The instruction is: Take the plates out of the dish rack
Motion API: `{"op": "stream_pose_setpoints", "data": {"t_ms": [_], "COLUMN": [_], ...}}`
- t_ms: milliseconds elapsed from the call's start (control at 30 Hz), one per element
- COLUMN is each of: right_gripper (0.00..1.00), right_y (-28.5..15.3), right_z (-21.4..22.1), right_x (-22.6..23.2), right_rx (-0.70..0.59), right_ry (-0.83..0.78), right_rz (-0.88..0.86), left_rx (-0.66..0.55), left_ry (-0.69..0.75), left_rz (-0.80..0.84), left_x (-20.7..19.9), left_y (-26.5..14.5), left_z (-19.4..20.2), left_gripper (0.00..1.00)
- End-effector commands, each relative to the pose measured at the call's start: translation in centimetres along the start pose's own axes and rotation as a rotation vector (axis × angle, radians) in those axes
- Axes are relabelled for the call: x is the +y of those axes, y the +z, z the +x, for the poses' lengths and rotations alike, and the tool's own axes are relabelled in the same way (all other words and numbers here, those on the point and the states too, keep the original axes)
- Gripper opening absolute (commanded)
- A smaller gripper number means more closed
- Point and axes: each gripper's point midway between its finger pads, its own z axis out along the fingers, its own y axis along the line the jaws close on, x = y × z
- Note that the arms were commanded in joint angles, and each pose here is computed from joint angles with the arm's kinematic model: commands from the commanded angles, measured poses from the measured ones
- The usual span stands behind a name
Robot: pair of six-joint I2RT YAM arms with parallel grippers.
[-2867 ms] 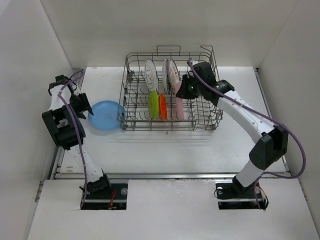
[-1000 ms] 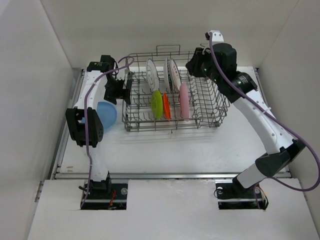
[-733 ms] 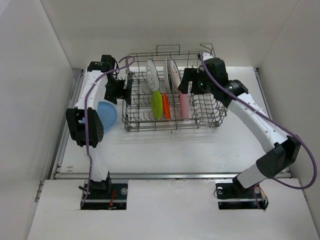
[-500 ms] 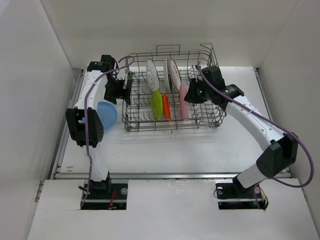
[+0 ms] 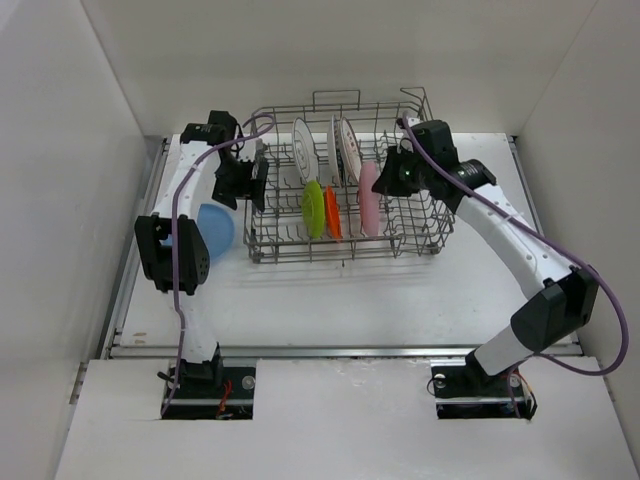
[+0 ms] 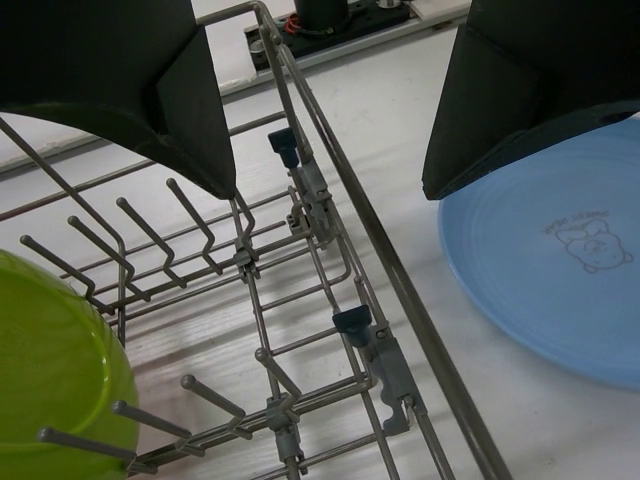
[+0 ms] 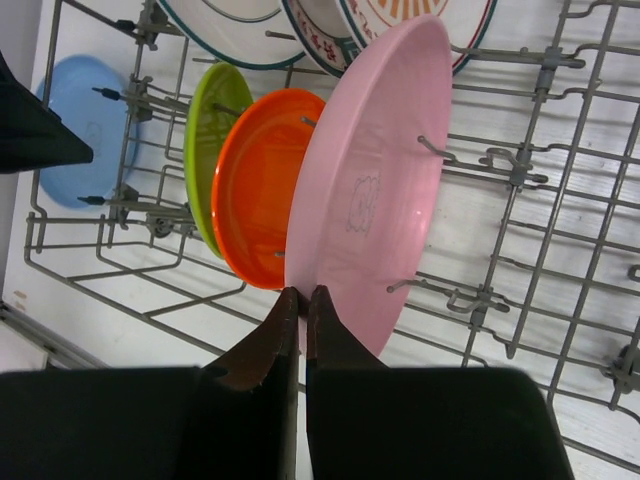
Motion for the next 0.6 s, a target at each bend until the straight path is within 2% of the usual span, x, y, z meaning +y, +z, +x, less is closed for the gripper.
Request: {"op": "stream_pose_setpoints", "data": {"t_ms": [0, 100, 300, 367, 567], "right_gripper": [0.0, 0.0, 0.0, 0.0, 0.0], "right_y": [-4.0, -5.9, -8.8, -8.8, -8.6], "right_z": [-7.8, -9.6, -13.0, -13.4, -13.7], "right_x": [3.6, 4.6, 4.4, 2.9, 3.3], "right_rx": [-0.243, -0.297, -0.409, -0.408, -0.398], "right_ry": [-0.051, -0.059, -0.097, -0.106, -0.111], "right_rz": [-0.113, -0.135, -0.065, -0.016, -0.055], "left_rx": [0.024, 0.026, 0.027, 0.027, 0.027], "left_ry": [0.004, 0.004, 0.004, 0.004, 0.004], "left_rz": [-0.001, -0.022, -0.031, -0.031, -0.04], "left_x": [-0.3, 0.1, 0.3, 0.3, 0.4], "left_y": [-0.2, -0.3, -0.3, -0.3, -0.5], "left_z": [0.7, 0.8, 0.8, 0.8, 0.8], "left_gripper": [0.72, 0.72, 0.71, 0.71, 0.71]}}
